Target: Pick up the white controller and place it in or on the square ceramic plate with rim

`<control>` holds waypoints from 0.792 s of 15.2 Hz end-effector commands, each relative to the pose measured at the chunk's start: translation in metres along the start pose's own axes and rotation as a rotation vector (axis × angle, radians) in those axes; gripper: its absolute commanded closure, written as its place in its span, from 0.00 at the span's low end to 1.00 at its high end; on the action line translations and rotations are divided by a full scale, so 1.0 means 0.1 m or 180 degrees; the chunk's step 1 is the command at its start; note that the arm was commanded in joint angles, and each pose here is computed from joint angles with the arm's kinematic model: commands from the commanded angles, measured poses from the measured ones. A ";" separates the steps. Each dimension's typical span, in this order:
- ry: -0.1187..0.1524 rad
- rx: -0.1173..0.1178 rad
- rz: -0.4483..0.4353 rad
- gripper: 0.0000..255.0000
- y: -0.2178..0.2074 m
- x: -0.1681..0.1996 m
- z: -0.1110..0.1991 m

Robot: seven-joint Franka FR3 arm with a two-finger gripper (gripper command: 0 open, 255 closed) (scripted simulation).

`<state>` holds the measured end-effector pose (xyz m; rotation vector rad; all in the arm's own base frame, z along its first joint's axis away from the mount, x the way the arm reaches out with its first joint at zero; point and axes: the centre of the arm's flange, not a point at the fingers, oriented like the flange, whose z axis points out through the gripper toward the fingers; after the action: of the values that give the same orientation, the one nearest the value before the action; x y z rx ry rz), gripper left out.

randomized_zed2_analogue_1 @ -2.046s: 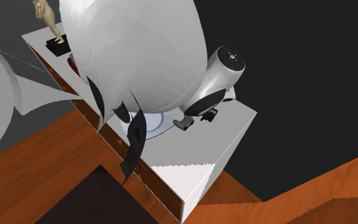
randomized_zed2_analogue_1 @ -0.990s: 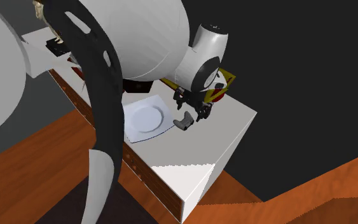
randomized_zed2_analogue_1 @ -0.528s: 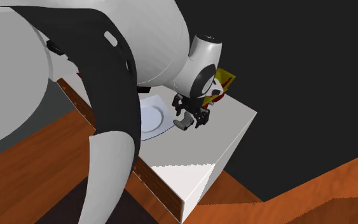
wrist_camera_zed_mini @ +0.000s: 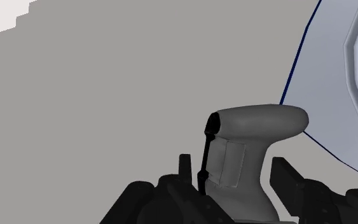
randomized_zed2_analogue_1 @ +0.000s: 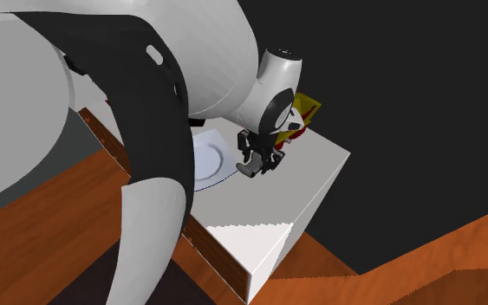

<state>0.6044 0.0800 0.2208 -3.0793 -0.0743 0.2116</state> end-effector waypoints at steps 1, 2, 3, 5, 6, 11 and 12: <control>0.0000 0.0000 0.0000 1.00 0.00 0.00 0.00; 0.0000 0.0000 0.0000 1.00 0.00 0.00 0.00; 0.0000 0.0000 0.0000 1.00 0.00 0.00 0.00; 0.0000 0.0000 0.0000 1.00 0.00 0.00 0.00; 0.0000 0.0000 0.0000 1.00 0.00 0.00 0.00; 0.0000 0.0000 0.0000 1.00 -0.01 -0.01 -0.10; 0.0000 0.0000 0.0000 1.00 -0.01 -0.02 -0.16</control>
<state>0.6044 0.0806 0.2328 -3.0793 -0.0742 0.2115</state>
